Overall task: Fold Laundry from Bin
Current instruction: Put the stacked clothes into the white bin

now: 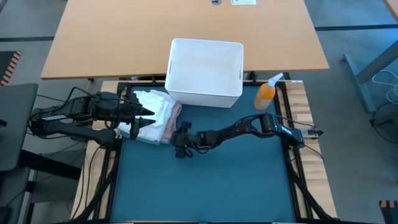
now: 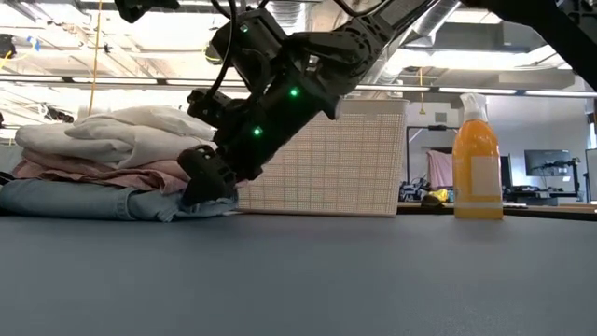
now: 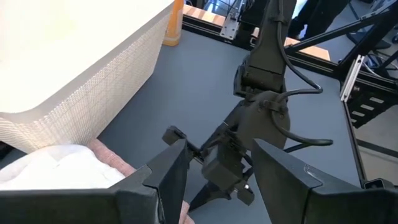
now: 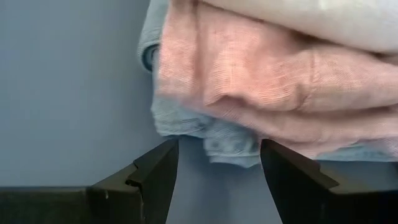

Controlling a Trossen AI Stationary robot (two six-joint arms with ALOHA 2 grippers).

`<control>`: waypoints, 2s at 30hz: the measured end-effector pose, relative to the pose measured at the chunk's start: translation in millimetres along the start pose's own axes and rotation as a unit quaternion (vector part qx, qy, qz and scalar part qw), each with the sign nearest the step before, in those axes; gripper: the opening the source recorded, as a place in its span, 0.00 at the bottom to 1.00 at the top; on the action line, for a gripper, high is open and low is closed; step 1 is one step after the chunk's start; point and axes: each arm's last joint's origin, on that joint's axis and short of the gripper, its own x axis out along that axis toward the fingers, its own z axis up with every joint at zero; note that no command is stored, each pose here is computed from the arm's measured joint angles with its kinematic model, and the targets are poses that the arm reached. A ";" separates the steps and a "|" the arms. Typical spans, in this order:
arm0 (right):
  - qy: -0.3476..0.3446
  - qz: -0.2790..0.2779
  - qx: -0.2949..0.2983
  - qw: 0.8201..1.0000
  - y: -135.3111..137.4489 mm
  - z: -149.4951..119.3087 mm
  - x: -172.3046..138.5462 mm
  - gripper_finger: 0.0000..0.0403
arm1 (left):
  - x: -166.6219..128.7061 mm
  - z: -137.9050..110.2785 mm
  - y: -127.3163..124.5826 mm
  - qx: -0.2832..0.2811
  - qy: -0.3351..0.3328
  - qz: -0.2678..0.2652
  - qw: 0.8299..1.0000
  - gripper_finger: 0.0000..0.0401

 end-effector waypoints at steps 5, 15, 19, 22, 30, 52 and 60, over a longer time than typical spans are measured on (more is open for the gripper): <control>-0.004 -0.008 -0.001 1.000 8.6 -3.2 -2.9 0.63 | 0.0 0.0 0.0 0.000 0.000 0.000 1.000 0.42; -0.040 -0.012 0.016 0.999 4.2 -6.7 11.4 0.63 | 0.0 0.5 -0.1 -0.013 -0.002 -0.001 1.000 0.42; -0.041 -0.020 0.024 0.999 5.4 -18.5 24.0 0.63 | 0.0 0.5 -0.1 -0.015 -0.002 -0.001 1.000 0.42; -0.037 -0.031 0.029 0.998 1.9 -18.9 24.9 0.54 | 0.0 0.6 -0.2 -0.015 -0.002 -0.001 1.000 0.42; -0.004 -0.018 0.006 1.000 -6.0 -19.1 21.5 0.08 | 0.0 0.6 -0.2 -0.020 -0.002 -0.001 1.000 0.42; 0.110 0.113 0.103 0.982 -6.3 -127.6 -203.9 0.09 | 23.5 -4.0 -6.0 -0.066 -0.013 -0.012 0.998 0.42; 0.125 0.124 0.114 0.978 15.2 -148.2 -260.1 0.13 | 83.2 -62.7 -12.6 -0.239 -0.011 -0.046 0.970 0.42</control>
